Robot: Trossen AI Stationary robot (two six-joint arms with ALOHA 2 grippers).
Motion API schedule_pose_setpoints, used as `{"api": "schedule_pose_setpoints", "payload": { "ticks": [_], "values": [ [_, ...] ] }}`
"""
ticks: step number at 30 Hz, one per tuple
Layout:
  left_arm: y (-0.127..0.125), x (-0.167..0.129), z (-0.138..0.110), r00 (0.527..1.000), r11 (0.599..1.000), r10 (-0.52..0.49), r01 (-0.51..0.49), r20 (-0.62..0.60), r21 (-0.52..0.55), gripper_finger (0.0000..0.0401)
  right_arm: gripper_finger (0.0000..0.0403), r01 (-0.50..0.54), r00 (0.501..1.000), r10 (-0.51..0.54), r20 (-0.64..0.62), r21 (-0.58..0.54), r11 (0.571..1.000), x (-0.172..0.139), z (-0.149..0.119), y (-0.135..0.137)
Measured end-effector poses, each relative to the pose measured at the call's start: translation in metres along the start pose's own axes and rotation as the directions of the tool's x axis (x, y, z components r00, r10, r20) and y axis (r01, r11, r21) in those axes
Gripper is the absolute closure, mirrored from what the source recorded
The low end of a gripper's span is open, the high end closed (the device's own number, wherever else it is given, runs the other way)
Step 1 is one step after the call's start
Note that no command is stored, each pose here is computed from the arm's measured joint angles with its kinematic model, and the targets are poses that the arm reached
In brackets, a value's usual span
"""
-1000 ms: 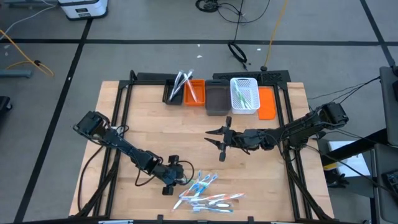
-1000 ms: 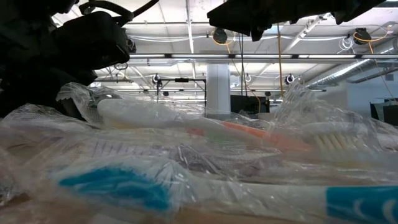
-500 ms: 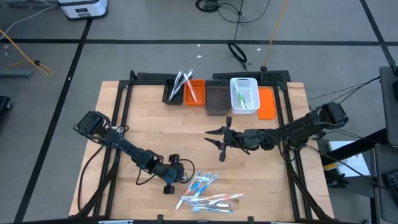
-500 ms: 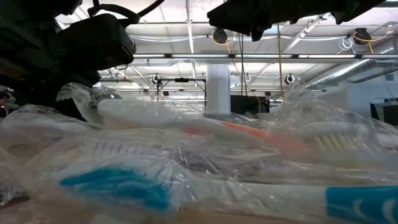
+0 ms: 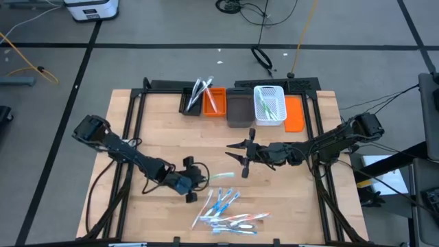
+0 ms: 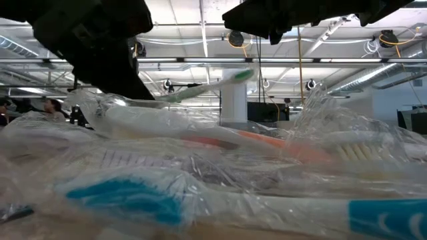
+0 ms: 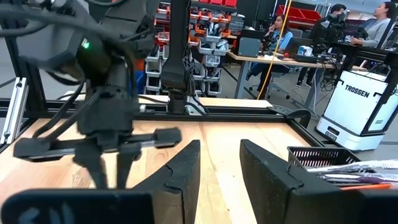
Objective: Pick & Place Toothbrushes
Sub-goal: Put the green toothbrush into the white bin
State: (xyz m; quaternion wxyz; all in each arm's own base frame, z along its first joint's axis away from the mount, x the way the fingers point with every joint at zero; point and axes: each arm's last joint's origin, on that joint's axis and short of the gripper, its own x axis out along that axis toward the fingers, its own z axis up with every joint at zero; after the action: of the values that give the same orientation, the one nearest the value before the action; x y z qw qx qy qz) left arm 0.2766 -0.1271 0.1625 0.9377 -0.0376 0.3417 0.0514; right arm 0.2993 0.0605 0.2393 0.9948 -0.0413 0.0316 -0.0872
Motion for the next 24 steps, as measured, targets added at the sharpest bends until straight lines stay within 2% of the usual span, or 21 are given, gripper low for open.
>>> {"api": "schedule_pose_setpoints", "payload": {
  "ticks": [4,9,15,19,24],
  "values": [
    [0.007,-0.007,0.007,0.998,0.999,0.052,-0.052,0.031,-0.01,0.0393,0.0298,0.0,1.0,0.0,0.0,0.0,1.0,0.0,0.0,0.0],
    [0.018,-0.014,0.014,0.992,0.993,0.114,-0.112,0.047,-0.033,0.0381,0.0298,0.0,1.0,0.0,0.0,0.0,1.0,0.0,0.0,0.0],
    [0.036,-0.026,0.021,0.971,0.972,0.233,-0.231,0.053,-0.043,0.0392,0.0298,-0.001,1.0,0.001,0.0,0.0,1.0,0.0,0.0,0.0],
    [0.046,-0.038,0.03,0.948,0.952,0.302,-0.294,0.105,-0.083,0.0379,0.0298,-0.001,1.0,0.001,0.0,0.0,1.0,0.0,0.0,0.0],
    [0.054,-0.051,0.044,0.919,0.94,0.341,-0.328,0.196,-0.098,0.0393,0.0298,-0.001,1.0,0.001,0.0,0.0,1.0,0.0,0.0,0.0]
  ]
}}
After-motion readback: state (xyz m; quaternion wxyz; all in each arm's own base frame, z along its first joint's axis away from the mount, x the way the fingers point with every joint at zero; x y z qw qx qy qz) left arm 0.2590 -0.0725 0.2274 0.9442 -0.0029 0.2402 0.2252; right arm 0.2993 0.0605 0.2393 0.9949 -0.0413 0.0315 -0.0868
